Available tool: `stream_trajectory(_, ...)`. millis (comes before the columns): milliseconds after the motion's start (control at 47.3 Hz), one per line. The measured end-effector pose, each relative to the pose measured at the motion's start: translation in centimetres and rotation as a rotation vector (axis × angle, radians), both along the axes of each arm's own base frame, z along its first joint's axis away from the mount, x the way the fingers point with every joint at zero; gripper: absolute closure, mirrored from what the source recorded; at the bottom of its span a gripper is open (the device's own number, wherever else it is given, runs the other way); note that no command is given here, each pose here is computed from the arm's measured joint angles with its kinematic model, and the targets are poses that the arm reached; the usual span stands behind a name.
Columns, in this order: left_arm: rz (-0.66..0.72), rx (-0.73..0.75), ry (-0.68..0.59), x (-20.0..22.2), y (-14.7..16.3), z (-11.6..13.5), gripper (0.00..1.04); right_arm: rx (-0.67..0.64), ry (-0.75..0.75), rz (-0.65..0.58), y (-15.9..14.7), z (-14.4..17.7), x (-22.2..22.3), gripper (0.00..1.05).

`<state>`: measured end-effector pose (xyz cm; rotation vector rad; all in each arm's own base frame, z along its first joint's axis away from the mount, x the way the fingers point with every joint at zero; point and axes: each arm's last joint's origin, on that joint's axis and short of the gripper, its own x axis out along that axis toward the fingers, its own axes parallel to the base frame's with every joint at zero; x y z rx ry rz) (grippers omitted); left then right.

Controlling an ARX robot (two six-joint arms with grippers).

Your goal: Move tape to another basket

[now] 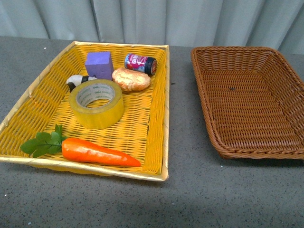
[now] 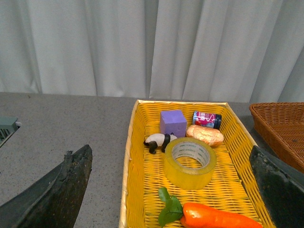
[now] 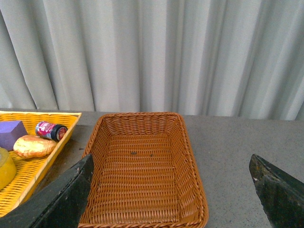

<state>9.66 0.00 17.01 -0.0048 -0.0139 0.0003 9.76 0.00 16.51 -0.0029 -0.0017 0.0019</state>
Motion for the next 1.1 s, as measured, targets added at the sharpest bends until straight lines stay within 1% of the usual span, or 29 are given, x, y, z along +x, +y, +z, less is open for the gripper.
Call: stream_trajectory(1099, 0.0, 0.0, 0.0, 0.0, 0.0, 0.0, 0.07, 0.0, 0.0, 0.0, 0.0, 0.0, 0.0, 0.09)
